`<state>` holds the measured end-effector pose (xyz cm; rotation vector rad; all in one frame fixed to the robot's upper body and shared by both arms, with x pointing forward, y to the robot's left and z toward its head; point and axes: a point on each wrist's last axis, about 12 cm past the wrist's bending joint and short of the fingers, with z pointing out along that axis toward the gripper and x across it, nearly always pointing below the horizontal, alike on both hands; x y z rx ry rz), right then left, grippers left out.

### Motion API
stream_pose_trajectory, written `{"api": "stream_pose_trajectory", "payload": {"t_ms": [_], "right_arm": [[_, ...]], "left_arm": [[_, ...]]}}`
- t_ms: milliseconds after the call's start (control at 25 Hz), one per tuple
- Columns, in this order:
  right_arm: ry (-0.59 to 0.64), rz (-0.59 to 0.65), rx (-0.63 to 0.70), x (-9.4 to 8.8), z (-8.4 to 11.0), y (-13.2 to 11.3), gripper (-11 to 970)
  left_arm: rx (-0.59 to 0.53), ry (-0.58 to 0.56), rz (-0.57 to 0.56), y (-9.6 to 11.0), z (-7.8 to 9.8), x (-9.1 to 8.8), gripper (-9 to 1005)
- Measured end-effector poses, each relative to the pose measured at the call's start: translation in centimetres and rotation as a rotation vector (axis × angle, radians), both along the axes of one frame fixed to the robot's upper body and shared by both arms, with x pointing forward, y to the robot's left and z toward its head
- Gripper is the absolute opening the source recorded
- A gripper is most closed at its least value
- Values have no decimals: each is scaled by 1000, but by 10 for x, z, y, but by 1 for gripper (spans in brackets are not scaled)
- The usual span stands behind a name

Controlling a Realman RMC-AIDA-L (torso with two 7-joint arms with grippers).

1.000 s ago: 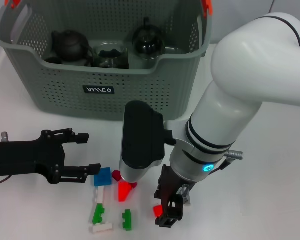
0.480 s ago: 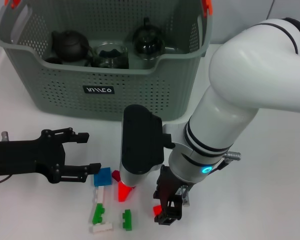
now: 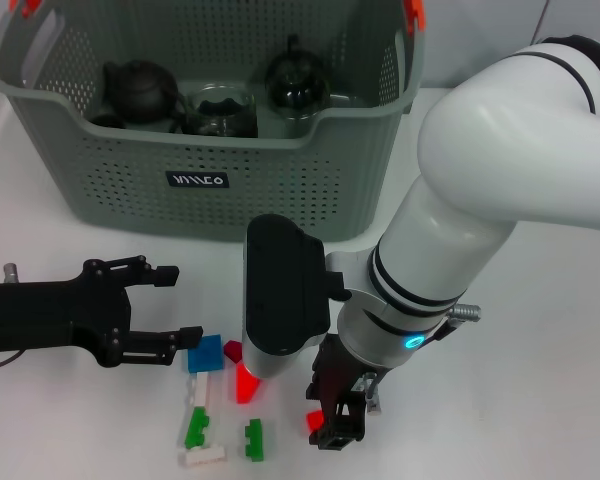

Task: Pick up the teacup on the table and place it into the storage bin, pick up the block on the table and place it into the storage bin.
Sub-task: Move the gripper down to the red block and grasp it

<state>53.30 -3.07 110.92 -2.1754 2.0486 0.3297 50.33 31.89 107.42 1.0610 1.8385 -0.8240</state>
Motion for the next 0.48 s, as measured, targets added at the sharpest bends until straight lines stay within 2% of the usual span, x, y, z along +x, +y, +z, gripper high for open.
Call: {"api": "stream_pose_trajectory", "payload": {"t_ms": [480], "right_arm": [[-4, 20, 0, -1, -4, -1, 487]], "left_arm": [[-2, 4, 1, 0, -1, 0, 862]]}}
